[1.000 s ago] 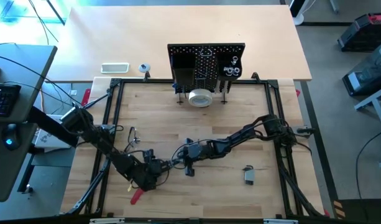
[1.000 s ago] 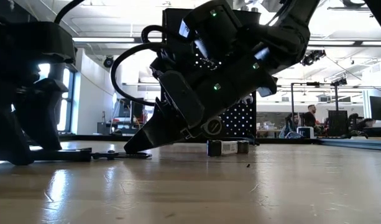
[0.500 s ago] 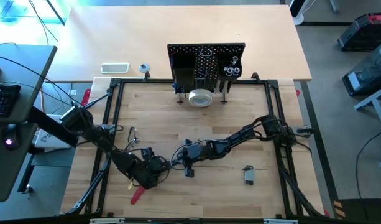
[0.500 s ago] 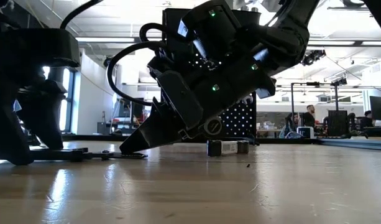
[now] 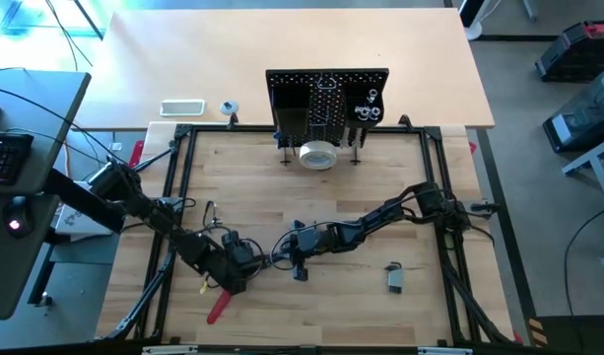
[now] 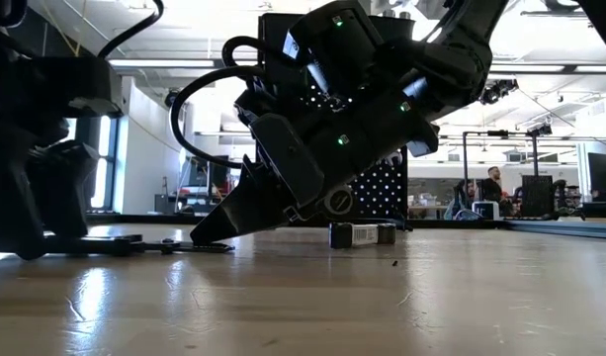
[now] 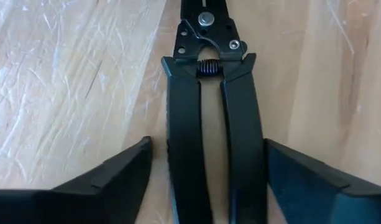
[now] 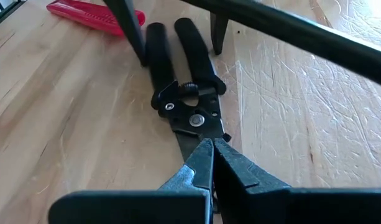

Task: Hang tools onto peg board
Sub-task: Hang the black wire stripper on the peg board

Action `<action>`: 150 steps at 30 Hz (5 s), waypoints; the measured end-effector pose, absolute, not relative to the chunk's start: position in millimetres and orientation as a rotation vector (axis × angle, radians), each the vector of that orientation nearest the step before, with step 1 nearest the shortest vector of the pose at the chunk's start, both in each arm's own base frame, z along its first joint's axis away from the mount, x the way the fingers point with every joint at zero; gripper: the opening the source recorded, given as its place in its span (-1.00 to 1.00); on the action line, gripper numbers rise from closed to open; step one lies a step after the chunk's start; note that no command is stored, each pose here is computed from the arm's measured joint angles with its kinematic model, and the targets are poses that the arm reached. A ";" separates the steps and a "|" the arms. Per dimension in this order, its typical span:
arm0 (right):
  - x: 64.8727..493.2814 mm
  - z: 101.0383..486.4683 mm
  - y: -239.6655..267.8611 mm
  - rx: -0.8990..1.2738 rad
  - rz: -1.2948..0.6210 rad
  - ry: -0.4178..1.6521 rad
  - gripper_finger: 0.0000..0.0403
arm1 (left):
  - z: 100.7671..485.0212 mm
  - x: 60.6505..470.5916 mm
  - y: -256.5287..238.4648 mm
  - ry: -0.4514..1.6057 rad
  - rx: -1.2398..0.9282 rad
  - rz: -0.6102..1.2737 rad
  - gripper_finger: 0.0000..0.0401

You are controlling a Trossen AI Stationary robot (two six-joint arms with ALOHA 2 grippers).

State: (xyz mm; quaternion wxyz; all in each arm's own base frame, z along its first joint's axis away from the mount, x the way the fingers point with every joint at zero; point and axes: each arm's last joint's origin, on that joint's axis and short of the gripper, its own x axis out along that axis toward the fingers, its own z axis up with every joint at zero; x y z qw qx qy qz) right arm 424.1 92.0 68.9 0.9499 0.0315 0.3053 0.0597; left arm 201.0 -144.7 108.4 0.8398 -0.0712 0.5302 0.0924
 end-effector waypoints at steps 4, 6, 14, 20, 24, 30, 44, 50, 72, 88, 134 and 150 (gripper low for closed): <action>424.1 69.0 92.0 0.064 0.121 0.621 -0.99 | 110.7 200.4 -144.2 1.116 -0.139 0.175 0.11; 424.1 69.0 92.1 0.064 0.122 0.621 -0.99 | 111.8 200.4 -144.3 1.114 -0.132 0.162 -0.02; 423.2 78.4 94.6 0.024 0.141 0.607 -0.99 | 118.5 204.1 -147.3 1.113 -0.086 0.127 -0.02; 417.0 96.9 104.2 -0.119 0.151 0.603 -0.96 | 123.2 207.5 -150.3 1.131 -0.055 0.079 -0.02; 413.6 103.9 114.3 -0.207 0.114 0.586 -0.76 | 123.8 207.3 -150.6 1.139 -0.062 0.065 -0.02; 411.1 103.4 122.2 -0.196 0.172 0.598 -0.29 | 124.4 209.0 -149.9 1.140 -0.061 0.045 -0.01; 406.8 103.1 133.3 -0.335 0.208 0.598 -0.10 | 138.1 219.0 -142.2 1.105 -0.127 -0.077 0.00; 407.8 105.1 133.8 -0.355 0.219 0.578 -0.10 | 141.5 225.9 -136.0 1.080 -0.151 -0.091 0.00; 394.0 107.1 167.3 -0.596 0.113 0.553 -0.10 | 146.3 247.3 -110.3 1.053 -0.281 -0.149 0.00; 383.8 105.8 176.0 -0.762 -0.082 0.597 -0.10 | 153.2 265.1 -84.4 1.012 -0.487 -0.266 0.00; 374.4 118.3 174.9 -0.623 -0.170 0.645 -1.00 | 159.9 274.4 -59.4 0.940 -0.502 -0.377 0.35; 376.0 137.9 153.4 -0.425 -0.149 0.772 -1.00 | 168.2 265.0 -80.9 0.832 -0.139 -0.151 0.34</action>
